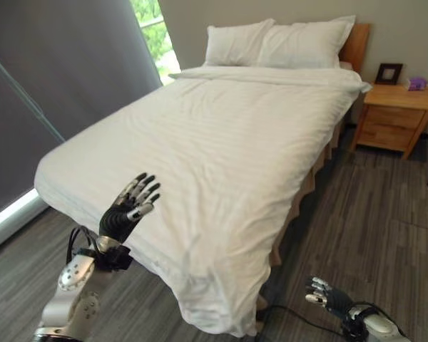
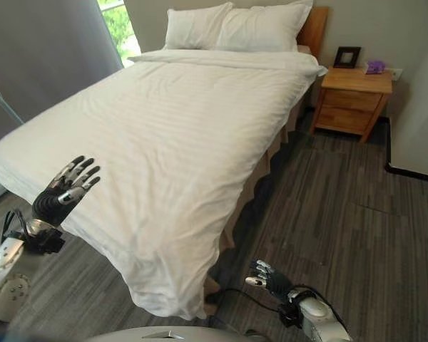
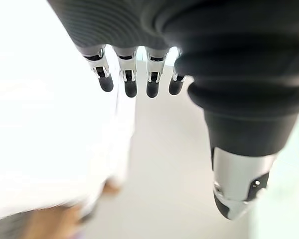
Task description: Making the bed.
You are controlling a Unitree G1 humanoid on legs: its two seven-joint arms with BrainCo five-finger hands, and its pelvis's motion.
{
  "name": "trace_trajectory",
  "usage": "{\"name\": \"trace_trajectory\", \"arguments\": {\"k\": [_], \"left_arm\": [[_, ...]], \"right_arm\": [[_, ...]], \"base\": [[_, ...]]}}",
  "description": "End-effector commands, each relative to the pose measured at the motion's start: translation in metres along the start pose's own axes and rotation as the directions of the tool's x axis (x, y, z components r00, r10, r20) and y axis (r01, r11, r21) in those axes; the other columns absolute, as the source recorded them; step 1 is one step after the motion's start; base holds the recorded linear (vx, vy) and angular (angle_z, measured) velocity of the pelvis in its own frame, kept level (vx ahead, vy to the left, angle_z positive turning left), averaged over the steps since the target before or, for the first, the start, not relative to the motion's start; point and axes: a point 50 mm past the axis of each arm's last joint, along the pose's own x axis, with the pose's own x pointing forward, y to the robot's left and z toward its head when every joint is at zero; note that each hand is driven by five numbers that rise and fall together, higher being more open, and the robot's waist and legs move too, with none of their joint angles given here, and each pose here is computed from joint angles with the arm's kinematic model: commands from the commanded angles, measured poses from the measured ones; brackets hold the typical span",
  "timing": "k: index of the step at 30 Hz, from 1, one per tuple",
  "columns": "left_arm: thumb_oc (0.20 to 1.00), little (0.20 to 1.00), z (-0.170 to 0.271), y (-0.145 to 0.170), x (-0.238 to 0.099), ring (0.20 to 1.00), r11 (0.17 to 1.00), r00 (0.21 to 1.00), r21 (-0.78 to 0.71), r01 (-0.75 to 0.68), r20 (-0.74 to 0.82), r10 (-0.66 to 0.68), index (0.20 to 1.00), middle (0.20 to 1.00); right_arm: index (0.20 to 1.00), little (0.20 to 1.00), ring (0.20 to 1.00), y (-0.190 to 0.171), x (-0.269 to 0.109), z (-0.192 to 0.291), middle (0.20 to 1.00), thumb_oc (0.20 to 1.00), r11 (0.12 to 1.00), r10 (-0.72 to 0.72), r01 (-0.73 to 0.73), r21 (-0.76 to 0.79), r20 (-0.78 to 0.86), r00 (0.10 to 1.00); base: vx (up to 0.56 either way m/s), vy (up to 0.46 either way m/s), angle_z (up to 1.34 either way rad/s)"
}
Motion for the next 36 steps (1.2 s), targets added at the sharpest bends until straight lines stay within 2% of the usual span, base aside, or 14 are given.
{"name": "trace_trajectory", "arguments": {"k": [1,6,13,15,18,22,24,26,31,33,36], "left_arm": [[1.0,1.0,0.014,-0.007,0.021,1.0,0.993,0.976,-0.103,-0.062,0.2,0.082,1.0,1.0],[1.0,1.0,-0.003,-0.014,0.013,1.0,0.99,0.987,-0.134,-0.032,0.151,0.052,1.0,1.0],[1.0,1.0,-0.003,-0.017,0.015,1.0,0.997,0.992,-0.073,0.041,0.12,-0.033,1.0,1.0],[1.0,1.0,0.005,-0.026,0.021,1.0,0.994,0.986,-0.021,0.11,0.132,-0.107,1.0,1.0],[1.0,1.0,0.001,-0.033,0.027,1.0,0.988,0.982,-0.057,0.146,0.129,-0.138,1.0,1.0],[1.0,1.0,-0.011,-0.051,0.037,1.0,0.975,0.974,-0.069,0.212,0.095,-0.205,1.0,1.0],[1.0,1.0,-0.012,-0.055,0.039,1.0,0.973,0.972,-0.063,0.223,0.092,-0.216,1.0,1.0],[1.0,1.0,-0.012,-0.068,0.041,1.0,0.956,0.956,-0.047,0.288,0.078,-0.284,1.0,1.0],[1.0,1.0,-0.02,-0.064,0.044,1.0,0.956,0.956,-0.016,0.291,0.026,-0.291,1.0,1.0],[1.0,1.0,-0.025,-0.064,0.049,1.0,0.957,0.957,-0.002,0.29,-0.004,-0.29,1.0,1.0],[1.0,1.0,-0.037,-0.06,0.046,1.0,0.956,0.953,0.014,0.293,-0.079,-0.291,1.0,1.0]], "right_arm": [[1.0,1.0,1.0,0.019,0.015,0.036,1.0,1.0,0.998,0.042,-0.034,-0.054,0.166,0.985],[1.0,1.0,1.0,0.016,0.012,0.044,1.0,1.0,0.999,0.02,-0.012,-0.038,0.219,0.976],[1.0,1.0,1.0,0.011,0.018,0.092,1.0,1.0,0.98,0.088,-0.026,-0.197,0.316,0.944],[1.0,1.0,1.0,0.003,0.017,0.114,1.0,1.0,0.965,0.088,0.008,-0.262,0.353,0.932],[1.0,1.0,1.0,-0.001,0.016,0.115,1.0,1.0,0.972,0.057,0.034,-0.233,0.37,0.927],[1.0,1.0,1.0,-0.009,0.008,0.083,1.0,1.0,0.992,-0.033,0.071,-0.107,0.321,0.947],[1.0,1.0,1.0,-0.01,0.005,0.074,1.0,1.0,0.993,-0.051,0.081,-0.087,0.301,0.952],[1.0,1.0,1.0,-0.012,0.002,0.059,1.0,1.0,0.994,-0.078,0.096,-0.056,0.269,0.96],[1.0,1.0,1.0,-0.003,0.004,0.053,1.0,1.0,0.997,-0.056,0.07,-0.043,0.256,0.965],[1.0,1.0,1.0,0.01,0.007,0.051,1.0,1.0,1.0,-0.014,0.016,-0.002,0.27,0.963],[1.0,1.0,1.0,0.012,0.006,0.04,1.0,1.0,0.999,0.001,0.009,-0.048,0.218,0.976]], "base": [[0.0,-0.026,-0.04],[-0.01,-0.029,-0.03],[-0.23,-0.088,0.17],[-0.48,-0.076,0.42],[-0.2,-0.045,0.65],[-0.16,-0.018,0.67],[-0.15,0.119,0.78],[-0.29,0.262,0.52],[-0.25,0.107,-0.13],[-0.31,-0.033,-0.05],[-0.19,-0.066,0.35]]}}
